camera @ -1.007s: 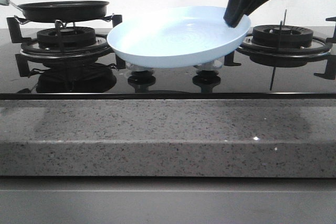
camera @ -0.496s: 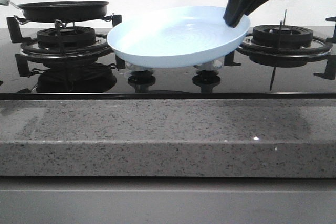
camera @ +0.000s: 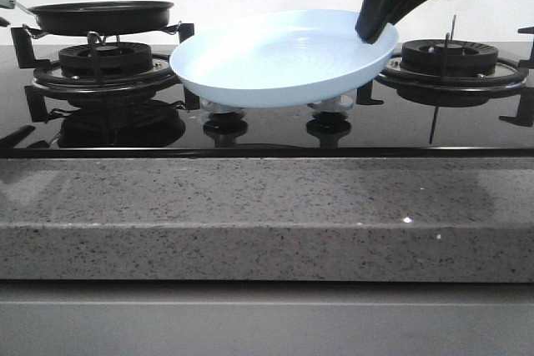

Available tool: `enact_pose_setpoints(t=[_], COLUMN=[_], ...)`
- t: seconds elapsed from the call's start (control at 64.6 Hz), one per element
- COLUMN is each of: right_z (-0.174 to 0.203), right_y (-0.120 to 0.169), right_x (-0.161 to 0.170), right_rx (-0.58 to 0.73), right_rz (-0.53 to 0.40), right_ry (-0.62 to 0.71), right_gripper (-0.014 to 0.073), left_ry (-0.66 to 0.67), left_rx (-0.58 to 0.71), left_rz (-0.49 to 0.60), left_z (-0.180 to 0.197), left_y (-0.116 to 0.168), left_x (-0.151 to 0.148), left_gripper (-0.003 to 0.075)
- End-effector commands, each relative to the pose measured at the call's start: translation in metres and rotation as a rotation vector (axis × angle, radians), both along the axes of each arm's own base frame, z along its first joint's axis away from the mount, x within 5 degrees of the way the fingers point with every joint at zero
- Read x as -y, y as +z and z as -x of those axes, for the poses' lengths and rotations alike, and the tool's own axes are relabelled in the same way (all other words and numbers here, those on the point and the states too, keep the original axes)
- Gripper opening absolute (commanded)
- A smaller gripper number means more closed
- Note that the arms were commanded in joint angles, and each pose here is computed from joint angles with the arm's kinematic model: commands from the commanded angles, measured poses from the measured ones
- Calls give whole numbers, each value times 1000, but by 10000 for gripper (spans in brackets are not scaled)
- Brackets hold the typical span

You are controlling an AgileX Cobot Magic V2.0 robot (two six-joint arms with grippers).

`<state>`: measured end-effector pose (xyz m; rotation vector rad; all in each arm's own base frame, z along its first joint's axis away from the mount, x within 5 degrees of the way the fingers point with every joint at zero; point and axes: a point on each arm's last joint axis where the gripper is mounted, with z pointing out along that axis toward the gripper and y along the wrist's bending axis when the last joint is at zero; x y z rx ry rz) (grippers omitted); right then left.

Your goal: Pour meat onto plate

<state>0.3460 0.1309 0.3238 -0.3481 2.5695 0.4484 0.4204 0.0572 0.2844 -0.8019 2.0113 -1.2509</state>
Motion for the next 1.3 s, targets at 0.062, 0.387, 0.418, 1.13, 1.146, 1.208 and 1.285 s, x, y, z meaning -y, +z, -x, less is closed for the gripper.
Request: enact_pose_setpoints(t=[0.062, 0.387, 0.418, 1.13, 1.146, 1.208, 1.285], right_z=[6, 6, 6, 6, 6, 6, 6], right_y=[27, 27, 27, 27, 27, 27, 27], right_x=[0, 0, 0, 0, 0, 0, 0], right_rx=[98, 98, 98, 98, 98, 98, 98], right_rz=[-55, -55, -55, -55, -55, -55, -55], right_ry=[-4, -4, -4, -4, -4, -4, -4], right_gripper=[-60, -60, -60, -60, -60, -60, -60], left_ry=[-17, -60, -75, -300, -302, -336, -357], left_rx=[93, 93, 99, 434, 436, 464, 480], left_rz=[41, 56, 56, -23, -26, -50, -96], left_z=[5, 7, 8, 66, 66, 71, 75], left_y=[33, 35, 36, 128, 129, 135, 138], left_x=[5, 9, 10, 66, 68, 82, 96], left_gripper=[208, 7, -15, -20, -20, -20, -20])
